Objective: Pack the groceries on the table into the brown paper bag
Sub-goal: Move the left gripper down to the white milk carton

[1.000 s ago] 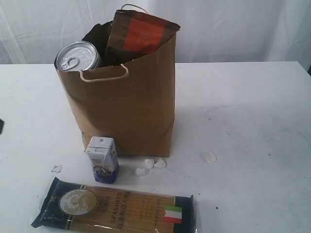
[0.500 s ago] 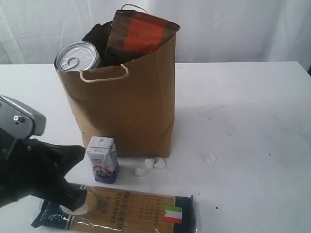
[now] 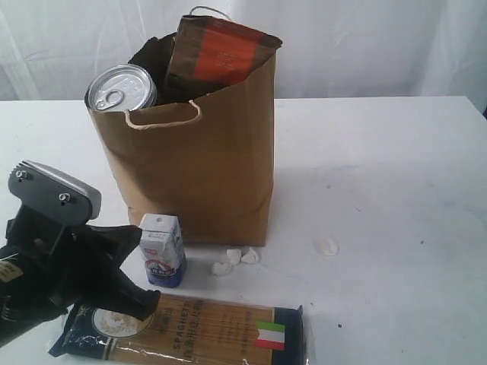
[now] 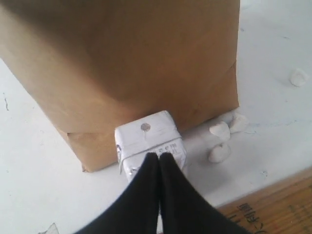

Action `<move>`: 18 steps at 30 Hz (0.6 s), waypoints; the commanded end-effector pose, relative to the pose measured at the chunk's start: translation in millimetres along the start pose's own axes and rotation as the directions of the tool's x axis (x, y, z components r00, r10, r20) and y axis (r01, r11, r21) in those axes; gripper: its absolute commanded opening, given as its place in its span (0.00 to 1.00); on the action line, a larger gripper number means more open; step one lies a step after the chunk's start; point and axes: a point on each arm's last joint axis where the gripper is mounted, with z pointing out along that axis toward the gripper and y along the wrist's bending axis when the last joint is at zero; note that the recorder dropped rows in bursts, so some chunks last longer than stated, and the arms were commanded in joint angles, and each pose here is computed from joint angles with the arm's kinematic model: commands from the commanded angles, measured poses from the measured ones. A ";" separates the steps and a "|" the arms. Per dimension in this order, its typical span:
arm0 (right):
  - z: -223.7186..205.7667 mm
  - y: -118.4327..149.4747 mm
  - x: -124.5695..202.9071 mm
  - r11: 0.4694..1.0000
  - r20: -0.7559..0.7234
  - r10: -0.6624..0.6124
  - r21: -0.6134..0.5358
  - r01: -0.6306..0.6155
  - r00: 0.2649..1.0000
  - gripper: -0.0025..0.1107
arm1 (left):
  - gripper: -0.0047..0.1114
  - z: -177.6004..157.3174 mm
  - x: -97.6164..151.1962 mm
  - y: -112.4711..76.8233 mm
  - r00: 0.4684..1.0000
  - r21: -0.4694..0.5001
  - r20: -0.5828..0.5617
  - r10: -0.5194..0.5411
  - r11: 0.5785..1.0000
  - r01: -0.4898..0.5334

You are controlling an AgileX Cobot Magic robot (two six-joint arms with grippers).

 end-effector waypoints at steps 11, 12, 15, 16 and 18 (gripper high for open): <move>-0.3 0.0 0.0 1.000 0.010 0.003 0.000 -0.003 1.000 0.02 | 0.36 -1.1 5.9 13.2 0.988 -0.151 -0.013 -0.152 0.977 0.149; -0.3 0.0 0.0 1.000 0.010 0.003 0.000 -0.003 1.000 0.02 | 0.36 -1.1 6.0 13.1 0.988 -0.150 -0.014 -0.152 0.977 0.149; -0.3 -0.1 0.2 1.000 0.008 0.003 0.001 -0.004 1.000 0.02 | 0.36 -0.9 6.9 11.9 0.985 -0.139 -0.023 -0.169 0.977 0.164; -0.3 -0.1 0.2 1.000 0.008 0.003 0.001 -0.004 1.000 0.02 | 0.36 -0.9 7.3 11.5 0.984 -0.135 -0.028 -0.175 0.976 0.170; -0.3 -0.1 0.3 1.000 0.006 0.003 0.002 -0.004 1.000 0.02 | 0.37 -0.8 9.1 9.4 0.982 -0.117 -0.051 -0.182 0.978 0.175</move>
